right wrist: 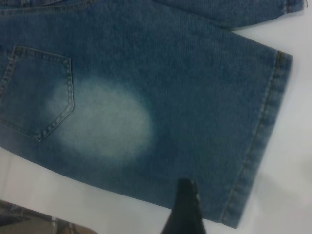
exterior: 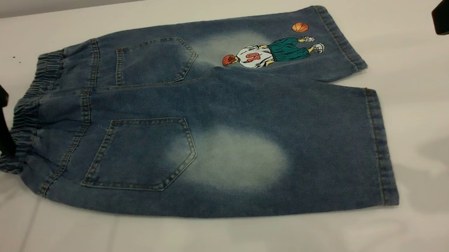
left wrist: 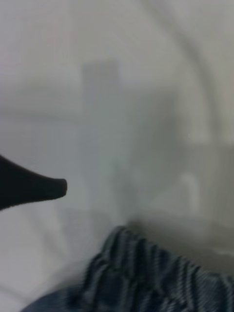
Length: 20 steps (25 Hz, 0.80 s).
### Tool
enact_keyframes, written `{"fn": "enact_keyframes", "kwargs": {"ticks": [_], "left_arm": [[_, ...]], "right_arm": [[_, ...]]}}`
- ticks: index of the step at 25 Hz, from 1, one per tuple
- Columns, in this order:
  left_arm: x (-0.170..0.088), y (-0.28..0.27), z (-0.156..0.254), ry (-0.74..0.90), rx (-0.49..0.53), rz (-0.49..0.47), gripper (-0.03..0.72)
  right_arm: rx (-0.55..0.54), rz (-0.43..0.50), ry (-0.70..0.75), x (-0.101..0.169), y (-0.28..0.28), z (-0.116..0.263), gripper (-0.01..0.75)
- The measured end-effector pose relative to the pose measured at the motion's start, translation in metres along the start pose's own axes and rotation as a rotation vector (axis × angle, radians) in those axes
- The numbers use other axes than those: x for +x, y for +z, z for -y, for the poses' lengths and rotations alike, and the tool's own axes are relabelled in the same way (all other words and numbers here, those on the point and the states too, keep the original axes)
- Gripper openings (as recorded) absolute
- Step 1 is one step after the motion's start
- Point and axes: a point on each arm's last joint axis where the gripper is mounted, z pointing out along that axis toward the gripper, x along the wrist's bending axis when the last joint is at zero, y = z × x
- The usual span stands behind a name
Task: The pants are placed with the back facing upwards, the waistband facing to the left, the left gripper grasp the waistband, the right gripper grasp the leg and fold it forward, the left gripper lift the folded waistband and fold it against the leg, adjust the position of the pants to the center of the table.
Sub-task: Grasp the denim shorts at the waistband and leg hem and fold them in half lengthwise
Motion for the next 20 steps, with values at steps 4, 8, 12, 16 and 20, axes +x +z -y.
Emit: {"fn": "enact_keyframes", "kwargs": {"ticks": [4, 8, 12, 16, 20], "left_arm": [[0.000, 0.011, -0.005, -0.020, -0.045, 0.007, 0.570], [0.000, 0.024, -0.006, -0.039, -0.045, 0.007, 0.570], [-0.001, 0.034, -0.005, -0.034, -0.036, 0.004, 0.570], [-0.006, 0.040, -0.004, -0.014, -0.030, 0.005, 0.569], [-0.014, 0.041, -0.004, 0.014, -0.049, 0.011, 0.567]], "right_arm": [[0.000, 0.000, 0.000, 0.000, 0.000, 0.000, 0.515], [0.000, 0.000, 0.001, 0.000, 0.000, 0.000, 0.515], [0.000, 0.000, 0.001, 0.000, 0.000, 0.000, 0.515], [-0.001, -0.001, 0.002, 0.000, 0.000, 0.000, 0.515], [0.000, -0.001, 0.002, 0.000, 0.000, 0.000, 0.516]]}}
